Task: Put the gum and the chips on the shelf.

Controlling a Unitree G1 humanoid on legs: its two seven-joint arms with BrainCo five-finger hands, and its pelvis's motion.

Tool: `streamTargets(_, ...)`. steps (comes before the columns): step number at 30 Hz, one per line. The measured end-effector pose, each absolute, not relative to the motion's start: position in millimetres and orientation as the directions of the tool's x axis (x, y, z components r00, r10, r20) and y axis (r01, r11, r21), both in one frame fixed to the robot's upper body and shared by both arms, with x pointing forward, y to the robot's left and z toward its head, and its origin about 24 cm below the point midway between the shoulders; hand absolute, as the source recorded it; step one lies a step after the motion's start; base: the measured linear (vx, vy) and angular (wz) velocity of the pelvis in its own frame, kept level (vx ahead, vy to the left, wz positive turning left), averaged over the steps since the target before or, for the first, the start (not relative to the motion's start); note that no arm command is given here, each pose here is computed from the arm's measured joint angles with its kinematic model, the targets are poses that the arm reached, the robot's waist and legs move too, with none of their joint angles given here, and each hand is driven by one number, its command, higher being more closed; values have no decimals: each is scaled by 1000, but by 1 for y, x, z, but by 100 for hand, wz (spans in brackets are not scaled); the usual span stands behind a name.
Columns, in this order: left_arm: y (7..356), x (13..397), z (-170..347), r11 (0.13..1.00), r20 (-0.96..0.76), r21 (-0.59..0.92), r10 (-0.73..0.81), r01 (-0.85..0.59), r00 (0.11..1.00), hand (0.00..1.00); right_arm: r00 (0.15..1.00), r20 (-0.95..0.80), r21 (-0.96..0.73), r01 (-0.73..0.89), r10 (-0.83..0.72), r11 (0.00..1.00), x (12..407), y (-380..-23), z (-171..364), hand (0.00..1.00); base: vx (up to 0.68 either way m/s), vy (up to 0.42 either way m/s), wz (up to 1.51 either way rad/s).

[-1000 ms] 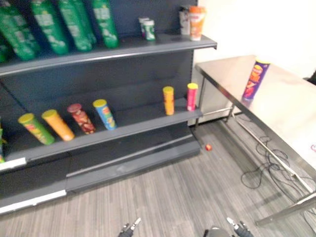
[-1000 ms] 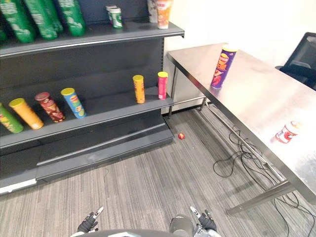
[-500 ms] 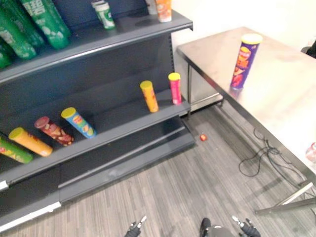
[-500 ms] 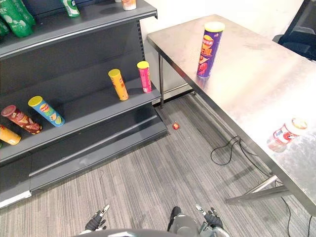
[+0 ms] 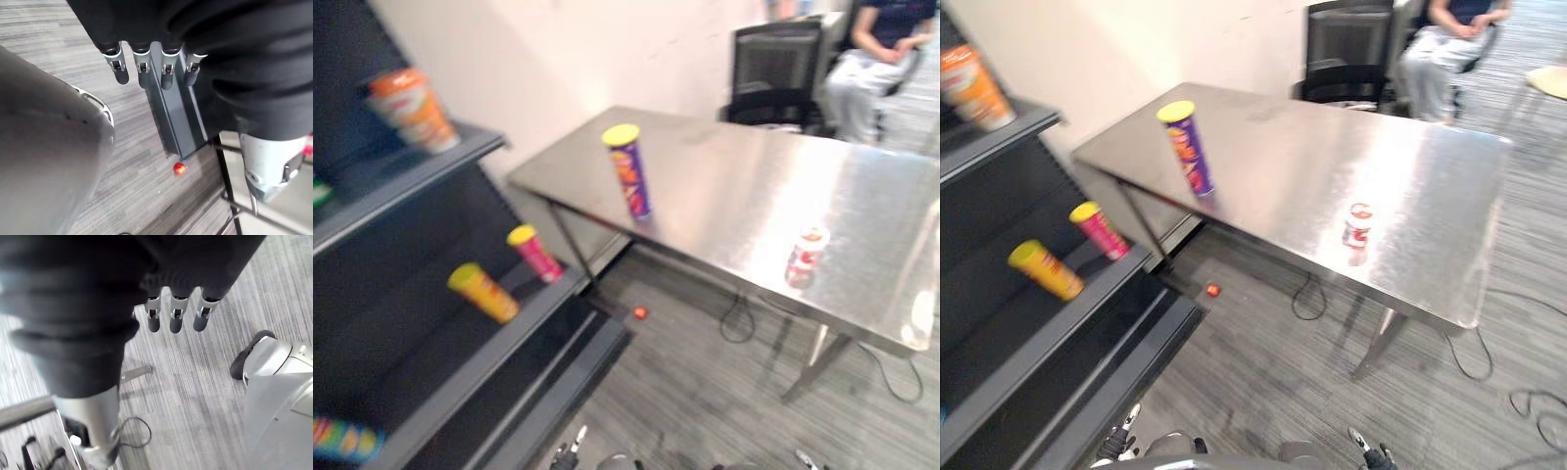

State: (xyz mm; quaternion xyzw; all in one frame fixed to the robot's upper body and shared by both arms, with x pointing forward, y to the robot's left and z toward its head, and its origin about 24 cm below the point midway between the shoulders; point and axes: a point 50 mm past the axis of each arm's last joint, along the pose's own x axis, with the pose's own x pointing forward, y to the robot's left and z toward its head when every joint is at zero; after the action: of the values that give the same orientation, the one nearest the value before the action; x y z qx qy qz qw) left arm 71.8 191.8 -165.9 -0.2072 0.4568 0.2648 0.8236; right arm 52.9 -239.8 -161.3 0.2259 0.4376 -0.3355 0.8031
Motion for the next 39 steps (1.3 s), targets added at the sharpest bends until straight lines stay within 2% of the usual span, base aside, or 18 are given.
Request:
streamTargets(5,186,68,-168,784,-873,-91,234,-614,427,0,361,-855,52,775,-373,629,43,-247,-161,0,293,392,-85)
streamTargets(8,205,66,-166,815,-866,-39,261,-578,427,0,340,-888,97,797,-309,596,40,-219,-169,0,303,394,-70)
streamTargets(13,207,69,-166,885,-872,4,230,-465,431,0,335,-888,108,817,-314,567,44,-218,-169,0,165,289,-81)
streamTargets(17,205,74,-165,927,-871,23,202,-374,448,0,342,-888,107,804,-307,585,49,-217,-169,0,23,101,-62)
streamTargets(27,202,73,-167,932,-879,10,181,-363,442,0,299,-894,78,836,-332,543,41,-227,-169,0,-65,-70,-22)
streamTargets(32,202,71,-167,933,-882,10,177,-359,437,0,236,-883,48,905,-405,423,30,-244,-166,0,-111,-85,8)
streamTargets(34,205,70,-167,931,-881,16,185,-364,435,0,176,-861,70,970,-477,232,24,-263,-161,0,-10,-32,-4)
streamTargets(37,208,65,-167,920,-884,23,201,-391,423,0,117,-812,138,990,-572,6,26,-296,-149,0,68,7,-26)
streamTargets(39,209,63,-167,913,-887,25,208,-408,413,0,91,-773,176,982,-628,-75,30,-317,-139,0,116,4,-26)
